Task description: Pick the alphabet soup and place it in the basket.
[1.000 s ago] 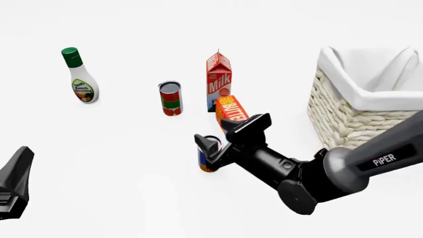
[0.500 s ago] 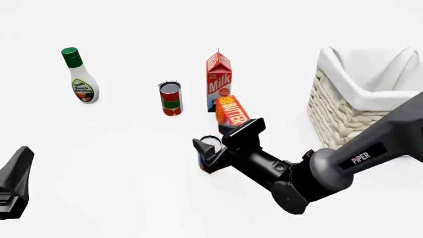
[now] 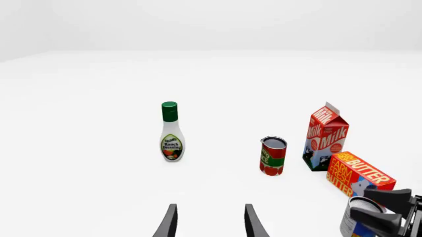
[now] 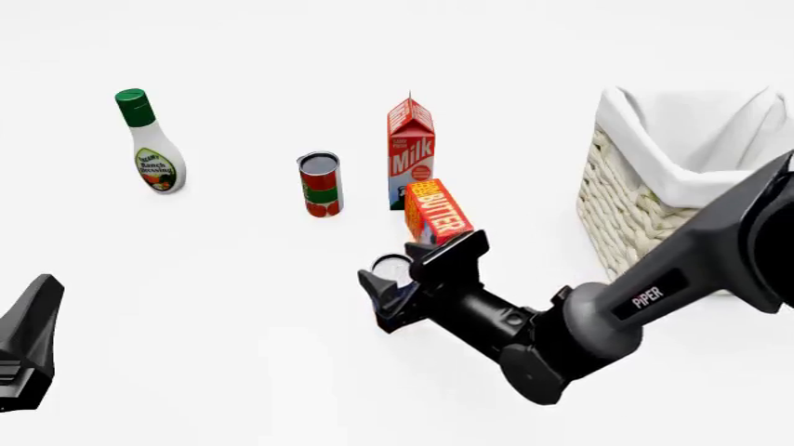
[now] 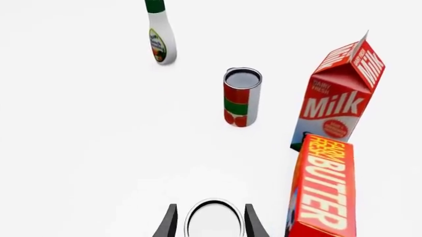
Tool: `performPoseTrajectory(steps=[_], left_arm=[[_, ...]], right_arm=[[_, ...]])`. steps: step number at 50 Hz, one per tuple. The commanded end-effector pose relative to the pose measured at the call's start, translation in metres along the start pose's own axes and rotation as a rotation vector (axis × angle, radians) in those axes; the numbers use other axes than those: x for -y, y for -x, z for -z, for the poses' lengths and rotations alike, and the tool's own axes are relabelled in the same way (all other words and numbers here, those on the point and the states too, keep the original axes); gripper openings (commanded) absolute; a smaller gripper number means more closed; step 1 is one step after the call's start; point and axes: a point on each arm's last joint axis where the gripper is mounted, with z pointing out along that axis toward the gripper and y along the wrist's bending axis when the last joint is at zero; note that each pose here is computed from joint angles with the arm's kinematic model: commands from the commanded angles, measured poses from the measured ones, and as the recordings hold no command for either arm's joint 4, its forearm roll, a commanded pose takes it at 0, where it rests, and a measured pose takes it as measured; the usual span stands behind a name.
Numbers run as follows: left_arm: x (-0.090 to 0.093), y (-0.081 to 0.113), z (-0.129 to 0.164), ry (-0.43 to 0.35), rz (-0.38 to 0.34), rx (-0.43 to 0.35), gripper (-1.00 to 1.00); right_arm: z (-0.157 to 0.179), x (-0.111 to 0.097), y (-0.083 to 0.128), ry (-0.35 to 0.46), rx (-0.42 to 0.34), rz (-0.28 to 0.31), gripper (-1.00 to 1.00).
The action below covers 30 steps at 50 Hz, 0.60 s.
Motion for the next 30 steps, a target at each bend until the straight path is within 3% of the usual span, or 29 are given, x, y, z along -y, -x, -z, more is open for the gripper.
performPoseTrajectory(steps=[1, 30], left_arm=[[0.000, 0.000, 0.000, 0.000, 0.000, 0.000, 1.00], [0.000, 0.000, 0.000, 0.000, 0.000, 0.000, 1.00]], right_arm=[[-0.004, -0.001, -0.005, 0.003, -0.010, -0.002, 1.00], [-0.011, 0.000, -0.018, 0.000, -0.037, -0.003, 1.00]])
